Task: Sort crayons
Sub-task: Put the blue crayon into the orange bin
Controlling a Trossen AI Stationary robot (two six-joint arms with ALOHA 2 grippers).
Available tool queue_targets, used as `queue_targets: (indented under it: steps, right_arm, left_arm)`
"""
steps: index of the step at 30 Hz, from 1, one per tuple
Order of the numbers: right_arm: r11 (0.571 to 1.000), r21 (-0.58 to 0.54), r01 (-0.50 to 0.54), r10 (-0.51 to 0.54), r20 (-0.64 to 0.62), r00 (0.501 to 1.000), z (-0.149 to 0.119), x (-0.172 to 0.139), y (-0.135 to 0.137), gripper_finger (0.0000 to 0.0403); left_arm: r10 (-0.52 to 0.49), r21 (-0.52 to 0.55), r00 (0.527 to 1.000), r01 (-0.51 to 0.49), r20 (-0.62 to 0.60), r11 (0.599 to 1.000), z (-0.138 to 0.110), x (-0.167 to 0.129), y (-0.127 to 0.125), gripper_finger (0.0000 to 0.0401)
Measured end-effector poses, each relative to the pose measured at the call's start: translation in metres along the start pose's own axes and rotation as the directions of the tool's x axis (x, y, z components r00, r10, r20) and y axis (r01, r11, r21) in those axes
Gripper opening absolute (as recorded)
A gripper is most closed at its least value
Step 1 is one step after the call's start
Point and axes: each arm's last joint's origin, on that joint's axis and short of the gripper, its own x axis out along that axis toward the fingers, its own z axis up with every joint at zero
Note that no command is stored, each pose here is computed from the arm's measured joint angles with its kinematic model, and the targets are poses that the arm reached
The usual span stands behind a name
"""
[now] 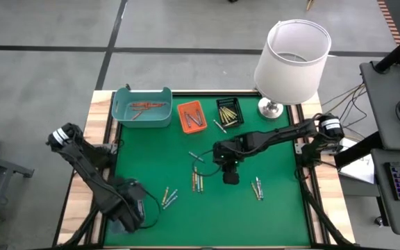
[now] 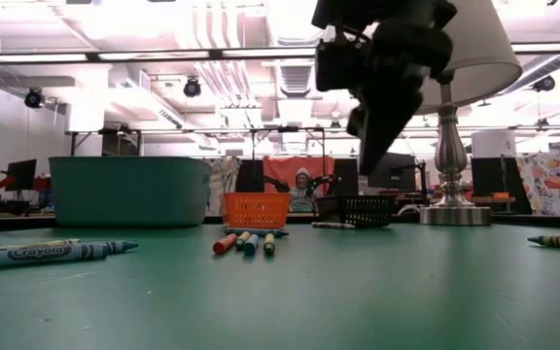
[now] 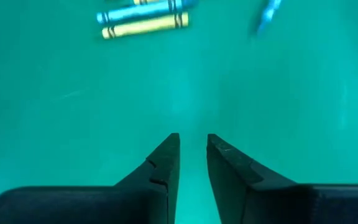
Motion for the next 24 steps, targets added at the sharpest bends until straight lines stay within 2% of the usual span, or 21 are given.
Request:
queue_targets:
  steps: [2, 4, 10, 14, 17, 24]
  right_arm:
    - [0.998, 0.065, 0.001, 0.0, -0.026, 1.0, -0.004, -0.003, 0.004, 0.0067]
    - [0.994, 0.111, 0.01, -0.003, -0.058, 0.998, -0.007, -0.006, 0.005, 0.0066]
    - [0.971, 0.229, 0.065, -0.026, -0.169, 0.985, -0.021, -0.023, 0.004, 0.0064]
    - [0.937, 0.329, 0.12, -0.038, -0.247, 0.968, -0.03, -0.028, 0.004, 0.0063]
    - [0.904, 0.393, 0.167, -0.046, -0.299, 0.953, -0.036, -0.03, 0.004, 0.0063]
    - [0.852, 0.462, 0.247, -0.059, -0.383, 0.922, -0.047, -0.029, 0.008, 0.0063]
  left_arm:
    - [-0.007, 0.077, 0.981, -0.008, 0.193, 0.997, 0.008, -0.013, -0.004, 0.0106]
    - [-0.01, 0.145, 0.937, -0.043, 0.35, 0.988, 0.015, -0.026, -0.004, 0.0103]
    - [-0.002, 0.286, 0.794, -0.217, 0.608, 0.933, 0.029, -0.052, 0.008, 0.0082]
    - [-0.026, 0.336, 0.713, -0.297, 0.701, 0.894, 0.035, -0.062, 0.019, 0.0076]
    - [-0.085, 0.389, 0.679, -0.309, 0.729, 0.868, 0.04, -0.061, 0.026, 0.0075]
    - [-0.268, 0.514, 0.599, -0.286, 0.755, 0.809, 0.05, -0.041, 0.047, 0.0075]
